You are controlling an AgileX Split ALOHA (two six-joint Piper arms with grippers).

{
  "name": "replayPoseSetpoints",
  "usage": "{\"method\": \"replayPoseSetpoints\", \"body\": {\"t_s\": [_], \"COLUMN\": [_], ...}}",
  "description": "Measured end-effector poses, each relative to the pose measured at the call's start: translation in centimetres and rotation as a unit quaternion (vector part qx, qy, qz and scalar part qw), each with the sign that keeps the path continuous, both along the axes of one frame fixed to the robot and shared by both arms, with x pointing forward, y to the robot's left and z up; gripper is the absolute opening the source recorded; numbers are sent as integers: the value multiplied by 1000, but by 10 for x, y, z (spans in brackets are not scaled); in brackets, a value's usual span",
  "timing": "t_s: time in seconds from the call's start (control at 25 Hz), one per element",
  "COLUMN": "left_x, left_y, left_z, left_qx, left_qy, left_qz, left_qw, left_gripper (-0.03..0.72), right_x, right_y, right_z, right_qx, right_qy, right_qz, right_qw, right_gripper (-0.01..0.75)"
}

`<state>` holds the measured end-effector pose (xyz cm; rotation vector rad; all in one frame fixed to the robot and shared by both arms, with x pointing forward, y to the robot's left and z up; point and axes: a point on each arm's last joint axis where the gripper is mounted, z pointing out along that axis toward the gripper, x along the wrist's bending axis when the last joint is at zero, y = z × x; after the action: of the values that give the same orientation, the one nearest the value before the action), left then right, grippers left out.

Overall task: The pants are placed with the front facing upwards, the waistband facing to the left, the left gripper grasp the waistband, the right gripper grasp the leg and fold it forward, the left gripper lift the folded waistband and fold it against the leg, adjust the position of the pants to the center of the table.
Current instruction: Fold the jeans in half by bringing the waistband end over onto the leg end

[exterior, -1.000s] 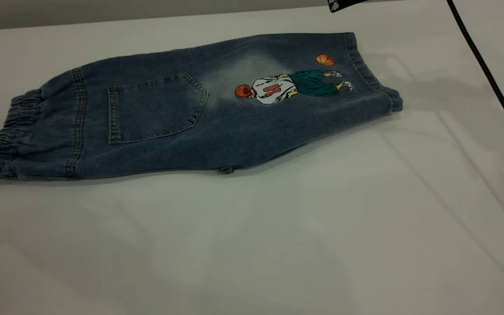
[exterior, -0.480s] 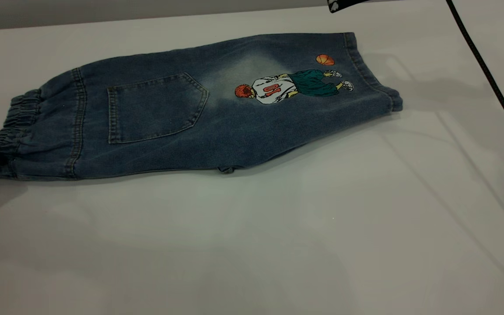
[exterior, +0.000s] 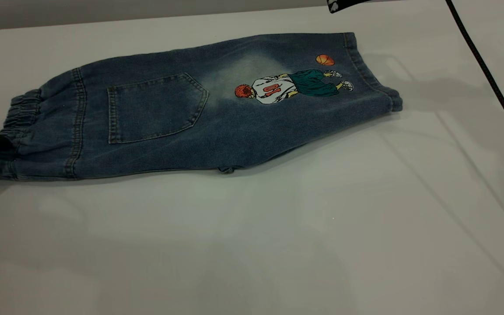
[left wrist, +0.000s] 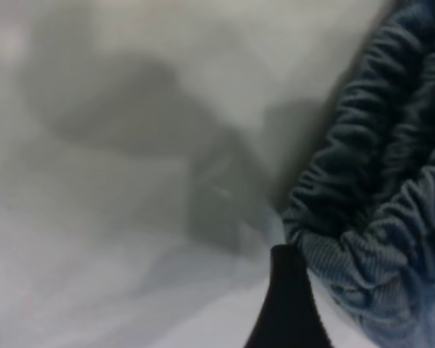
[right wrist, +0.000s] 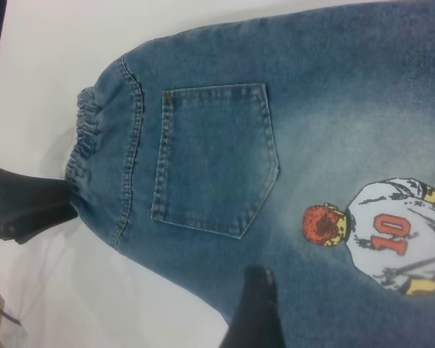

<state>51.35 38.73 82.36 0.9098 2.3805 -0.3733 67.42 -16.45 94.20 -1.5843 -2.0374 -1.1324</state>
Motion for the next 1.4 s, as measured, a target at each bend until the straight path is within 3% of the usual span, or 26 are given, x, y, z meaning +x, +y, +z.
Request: {"method": "replayPoseSetpoints", "body": {"t_s": [0.2,0.36,0.68,0.96,1.4], "left_x": [0,3,7,9,-1], "left_y": [-2,0,4,5,-1], "left_z": [-13,-13,-14,6,85], "left_qx": [-22,-5,18,36,80], "left_qy": [7,-11,-28,-54,-104], "left_qz": [13,25,43,8,-66], "left_qw": [1000,1000,999,998,989], "left_gripper": [470,419,115,113,113], "right_x": [0,-1,-17,-32,-49], "right_y": [0,4,55,103,160], "right_z": [0,0,-22,-47,-62], "right_qx": [0,0,3,-1,-3], "right_qy": [0,0,19,16,-13], "right_qz": [-1,3,54,71,105], "right_qw": [1000,1000,998,997,994], "right_gripper": [537,537,537,537,537]}}
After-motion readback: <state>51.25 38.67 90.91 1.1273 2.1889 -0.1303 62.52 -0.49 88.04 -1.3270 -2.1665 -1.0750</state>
